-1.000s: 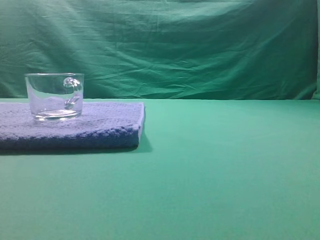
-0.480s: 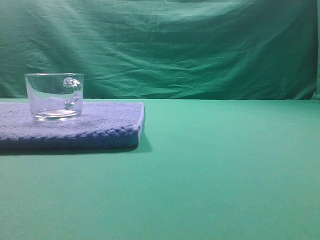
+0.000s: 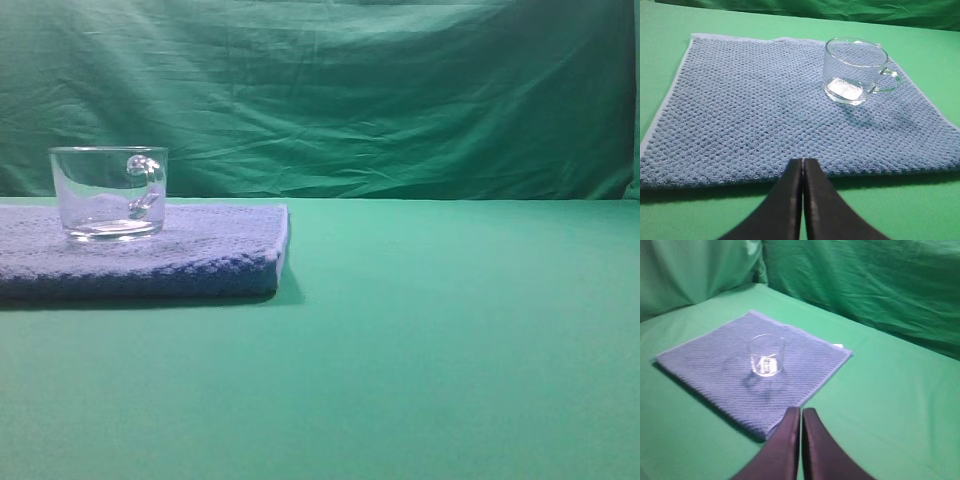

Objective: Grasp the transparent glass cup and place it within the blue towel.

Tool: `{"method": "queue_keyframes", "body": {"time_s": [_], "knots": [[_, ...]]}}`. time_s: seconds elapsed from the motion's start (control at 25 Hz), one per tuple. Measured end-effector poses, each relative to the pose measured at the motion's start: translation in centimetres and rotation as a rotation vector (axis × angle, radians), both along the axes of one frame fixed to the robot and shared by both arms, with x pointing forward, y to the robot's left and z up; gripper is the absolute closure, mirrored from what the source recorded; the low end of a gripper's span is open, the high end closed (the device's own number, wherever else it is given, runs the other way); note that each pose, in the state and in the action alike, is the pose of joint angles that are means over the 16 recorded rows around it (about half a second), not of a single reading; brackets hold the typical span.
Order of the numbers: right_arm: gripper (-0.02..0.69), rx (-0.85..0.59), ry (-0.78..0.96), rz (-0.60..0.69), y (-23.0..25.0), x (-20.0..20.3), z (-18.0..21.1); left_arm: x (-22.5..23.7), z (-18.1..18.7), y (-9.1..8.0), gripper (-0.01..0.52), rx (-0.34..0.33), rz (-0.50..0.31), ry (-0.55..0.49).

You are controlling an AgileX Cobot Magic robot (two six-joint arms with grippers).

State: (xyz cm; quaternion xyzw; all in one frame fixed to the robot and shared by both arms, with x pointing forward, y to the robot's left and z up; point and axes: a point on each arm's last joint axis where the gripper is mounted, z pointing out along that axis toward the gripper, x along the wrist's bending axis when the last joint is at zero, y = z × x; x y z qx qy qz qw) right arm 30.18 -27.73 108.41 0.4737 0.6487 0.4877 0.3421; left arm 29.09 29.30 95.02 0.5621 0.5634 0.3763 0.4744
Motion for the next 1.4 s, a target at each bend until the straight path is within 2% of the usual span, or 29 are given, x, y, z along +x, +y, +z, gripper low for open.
{"method": "queue_keyframes", "body": {"time_s": [0.32,0.72,1.4], "knots": [[0.665,0.03,-0.057,-0.202,-1.5,-1.2,-6.3,0.0,0.0,0.0,0.514,0.0,0.0,0.0],[0.665,0.007,-0.051,-0.251,-1.7,-1.1,-12.2,0.0,0.0,0.0,0.514,0.0,0.0,0.0],[0.665,-0.02,0.006,-0.252,-1.8,-1.1,-13.8,0.0,0.0,0.0,0.514,0.0,0.0,0.0]]}}
